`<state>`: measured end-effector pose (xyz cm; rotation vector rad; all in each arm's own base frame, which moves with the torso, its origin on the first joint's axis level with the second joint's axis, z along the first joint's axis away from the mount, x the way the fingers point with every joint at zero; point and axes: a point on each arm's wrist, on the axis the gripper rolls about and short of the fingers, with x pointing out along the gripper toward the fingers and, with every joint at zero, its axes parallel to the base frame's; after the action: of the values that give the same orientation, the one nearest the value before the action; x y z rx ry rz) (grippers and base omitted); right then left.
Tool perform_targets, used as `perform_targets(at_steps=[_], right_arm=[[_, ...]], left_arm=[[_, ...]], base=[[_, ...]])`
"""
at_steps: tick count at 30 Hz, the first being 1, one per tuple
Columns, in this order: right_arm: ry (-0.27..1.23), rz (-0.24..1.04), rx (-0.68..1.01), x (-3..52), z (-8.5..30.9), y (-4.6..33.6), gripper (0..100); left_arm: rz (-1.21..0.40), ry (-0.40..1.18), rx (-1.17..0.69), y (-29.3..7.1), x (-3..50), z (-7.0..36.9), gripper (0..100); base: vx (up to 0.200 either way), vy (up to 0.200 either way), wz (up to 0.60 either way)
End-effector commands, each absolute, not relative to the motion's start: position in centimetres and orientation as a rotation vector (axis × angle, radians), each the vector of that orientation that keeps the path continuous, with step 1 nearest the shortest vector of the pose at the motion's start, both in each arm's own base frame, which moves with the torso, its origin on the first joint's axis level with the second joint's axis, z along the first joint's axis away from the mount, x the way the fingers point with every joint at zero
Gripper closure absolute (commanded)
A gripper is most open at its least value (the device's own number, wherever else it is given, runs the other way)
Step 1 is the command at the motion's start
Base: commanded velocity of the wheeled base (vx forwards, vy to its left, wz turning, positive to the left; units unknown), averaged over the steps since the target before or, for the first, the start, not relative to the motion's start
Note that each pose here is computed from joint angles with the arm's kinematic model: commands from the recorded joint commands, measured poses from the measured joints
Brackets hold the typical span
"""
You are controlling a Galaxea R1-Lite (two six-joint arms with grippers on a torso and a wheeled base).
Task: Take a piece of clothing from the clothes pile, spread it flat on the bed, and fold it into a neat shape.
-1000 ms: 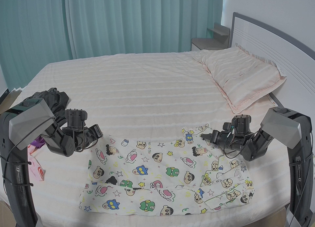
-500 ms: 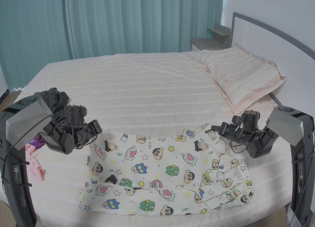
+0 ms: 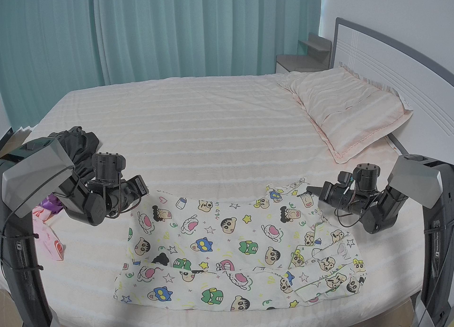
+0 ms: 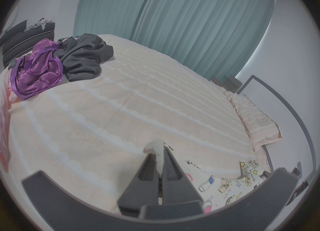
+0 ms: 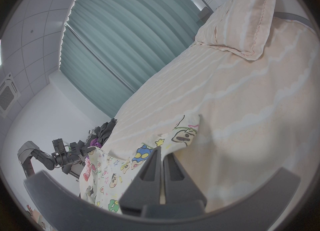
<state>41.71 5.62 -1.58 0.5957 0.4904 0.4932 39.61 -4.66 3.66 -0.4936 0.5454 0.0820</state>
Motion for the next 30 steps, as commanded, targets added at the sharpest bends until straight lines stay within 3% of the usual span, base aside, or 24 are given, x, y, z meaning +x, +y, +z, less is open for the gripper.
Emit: perform_targets(at_steps=[1, 18, 30], right_arm=[[0.477, 0.522, 0.599, 39.9, 0.0, 5.0, 100], [0.443, 0.596, 0.607, 32.4, 2.5, 2.7, 100], [0.625, 0.611, 0.566, 26.0, -0.1, 2.2, 100]], left_arm=[[0.048, 0.534, -0.493, -5.3, 37.7, 5.6, 100], [-0.052, 0.576, -0.504, -5.2, 29.5, 8.9, 100], [-0.033, 0.748, -0.482, -4.7, 26.0, 5.6, 100]], base=[[0.0, 0.0, 0.0], [0.0, 0.0, 0.0], [0.0, 0.0, 0.0]])
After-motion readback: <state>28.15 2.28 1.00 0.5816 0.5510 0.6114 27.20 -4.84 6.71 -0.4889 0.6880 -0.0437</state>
